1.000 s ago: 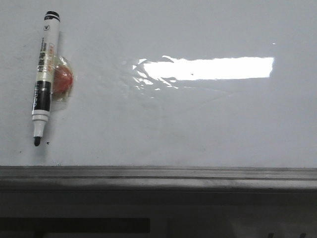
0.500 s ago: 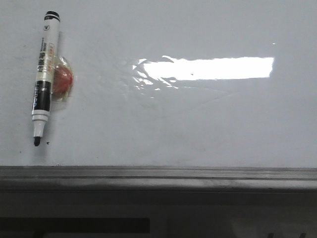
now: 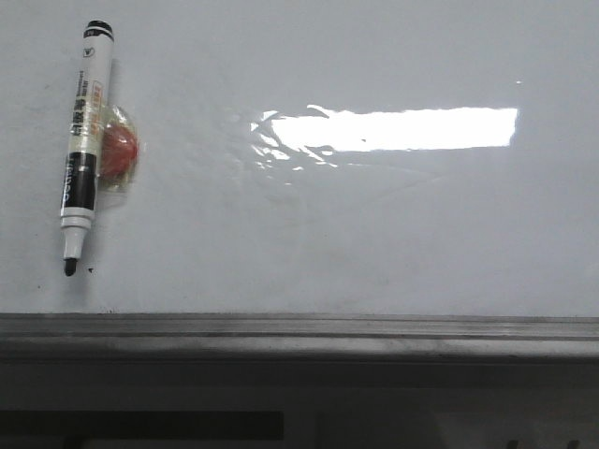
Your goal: Write number 6 on whiteboard
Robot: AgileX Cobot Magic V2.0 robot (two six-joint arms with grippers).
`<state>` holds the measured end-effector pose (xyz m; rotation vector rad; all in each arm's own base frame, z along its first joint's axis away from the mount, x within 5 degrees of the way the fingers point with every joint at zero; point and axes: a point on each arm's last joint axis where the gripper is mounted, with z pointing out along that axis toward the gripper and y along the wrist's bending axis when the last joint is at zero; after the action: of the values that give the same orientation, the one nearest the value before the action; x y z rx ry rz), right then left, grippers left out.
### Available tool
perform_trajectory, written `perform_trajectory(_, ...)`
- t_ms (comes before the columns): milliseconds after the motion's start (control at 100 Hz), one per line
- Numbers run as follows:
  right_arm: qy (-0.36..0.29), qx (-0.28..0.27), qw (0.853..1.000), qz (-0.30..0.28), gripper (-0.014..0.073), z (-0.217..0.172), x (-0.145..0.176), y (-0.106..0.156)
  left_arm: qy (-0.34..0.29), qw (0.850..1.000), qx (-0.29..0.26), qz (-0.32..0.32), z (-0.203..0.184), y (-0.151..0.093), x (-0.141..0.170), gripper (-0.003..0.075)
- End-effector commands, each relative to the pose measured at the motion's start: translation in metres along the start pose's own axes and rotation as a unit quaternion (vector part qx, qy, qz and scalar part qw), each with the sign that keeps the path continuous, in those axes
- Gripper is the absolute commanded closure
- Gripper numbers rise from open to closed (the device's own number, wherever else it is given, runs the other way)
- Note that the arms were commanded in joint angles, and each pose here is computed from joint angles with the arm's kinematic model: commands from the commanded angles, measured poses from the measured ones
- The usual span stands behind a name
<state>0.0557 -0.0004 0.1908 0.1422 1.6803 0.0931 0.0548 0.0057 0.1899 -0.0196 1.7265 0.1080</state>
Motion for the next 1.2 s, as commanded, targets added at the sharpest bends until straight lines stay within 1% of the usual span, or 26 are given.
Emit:
perform_trajectory(0, -0.020, -0.001, 1.000, 0.017, 0.0659, 0.000, 0.003, -0.001, -0.054, 0.999, 0.002, 0.003, 0.001, -0.001, 0.002, 0.0739)
perform_trajectory(110, -0.015, -0.001, 1.000, 0.017, 0.0659, 0.000, 0.004, -0.001, -0.085, 0.996, 0.004, 0.001, 0.000, -0.002, -0.004, 0.0739)
perform_trajectory(160, -0.018, -0.002, 1.000, 0.017, 0.0659, 0.000, 0.002, 0.000, -0.107, 0.994, 0.008, -0.021, -0.001, -0.002, -0.008, 0.0739)
perform_trajectory(230, -0.027, -0.004, 1.000, 0.016, 0.0659, -0.002, -0.005, 0.001, -0.125, 0.989, 0.015, -0.075, -0.003, -0.002, -0.015, 0.0739)
perform_trajectory(280, -0.029, -0.004, 1.000, 0.007, 0.0659, -0.004, -0.012, 0.002, -0.118, 0.989, 0.018, -0.089, -0.004, -0.001, -0.019, 0.0739)
perform_trajectory(390, -0.022, -0.007, 1.000, -0.001, 0.0659, -0.009, -0.029, 0.005, -0.085, 0.994, 0.017, -0.073, -0.009, -0.001, -0.034, 0.0739)
perform_trajectory(460, -0.011, -0.008, 1.000, -0.001, 0.0659, -0.009, -0.039, 0.007, -0.074, 0.994, 0.018, -0.074, -0.013, 0.000, -0.051, 0.0739)
perform_trajectory(580, 0.042, -0.010, 0.999, 0.010, 0.0659, -0.005, -0.050, 0.010, -0.073, 0.994, 0.019, -0.075, -0.016, 0.002, -0.086, 0.0739)
perform_trajectory(660, 0.072, -0.011, 0.997, 0.014, 0.0659, -0.003, -0.056, 0.012, -0.069, 0.994, 0.020, -0.076, -0.015, 0.003, -0.100, 0.0739)
perform_trajectory(750, 0.082, -0.010, 0.996, 0.014, 0.0659, -0.001, -0.059, 0.013, -0.059, 0.996, 0.018, -0.069, -0.015, 0.003, -0.109, 0.0734)
perform_trajectory(800, 0.085, -0.010, 0.996, 0.014, 0.0659, -0.001, -0.058, 0.013, -0.051, 0.997, 0.017, -0.062, -0.014, 0.003, -0.110, 0.0702)
perform_trajectory(840, 0.085, -0.010, 0.996, 0.014, 0.0659, -0.001, -0.058, 0.013, -0.055, 0.997, 0.017, -0.051, -0.014, 0.003, -0.110, 0.0640)
perform_trajectory(850, 0.085, -0.010, 0.996, 0.014, 0.0659, -0.001, -0.058, 0.013, -0.057, 0.997, 0.018, -0.052, -0.014, 0.003, -0.111, 0.0613)
perform_trajectory(870, 0.085, -0.010, 0.996, 0.014, 0.0659, -0.001, -0.058, 0.013, -0.056, 0.997, 0.018, -0.053, -0.014, 0.003, -0.110, 0.0584)
perform_trajectory(900, 0.085, -0.010, 0.996, 0.014, 0.0659, -0.001, -0.058, 0.013, -0.058, 0.997, 0.018, -0.053, -0.014, 0.003, -0.111, 0.0503)
perform_trajectory(920, 0.085, -0.010, 0.996, 0.014, 0.0659, -0.001, -0.058, 0.013, -0.061, 0.997, 0.018, -0.053, -0.014, 0.003, -0.111, 0.0469)
perform_trajectory(930, 0.085, -0.010, 0.996, 0.014, 0.0659, -0.001, -0.058, 0.013, -0.062, 0.997, 0.018, -0.053, -0.014, 0.003, -0.111, 0.0435)
perform_trajectory(970, 0.086, -0.010, 0.996, 0.014, 0.0659, -0.001, -0.058, 0.013, -0.068, 0.996, 0.018, -0.055, -0.014, 0.003, -0.112, 0.0342)
perform_trajectory(1020, 0.088, -0.010, 0.996, 0.014, 0.0659, -0.001, -0.058, 0.013, -0.085, 0.994, 0.023, -0.071, -0.013, 0.003, -0.114, 0.0265)
perform_trajectory(1070, 0.089, -0.010, 0.996, 0.014, 0.0659, -0.001, -0.058, 0.013, -0.102, 0.990, 0.028, -0.094, -0.013, 0.002, -0.116, 0.0231)
perform_trajectory(1110, 0.089, -0.010, 0.996, 0.014, 0.0659, -0.001, -0.058, 0.013, -0.109, 0.988, 0.030, -0.103, -0.012, 0.002, -0.116, 0.0230)
perform_trajectory(1190, 0.089, -0.010, 0.996, 0.014, 0.0659, -0.001, -0.058, 0.013, -0.116, 0.988, 0.030, -0.098, -0.012, 0.002, -0.117, 0.0237)
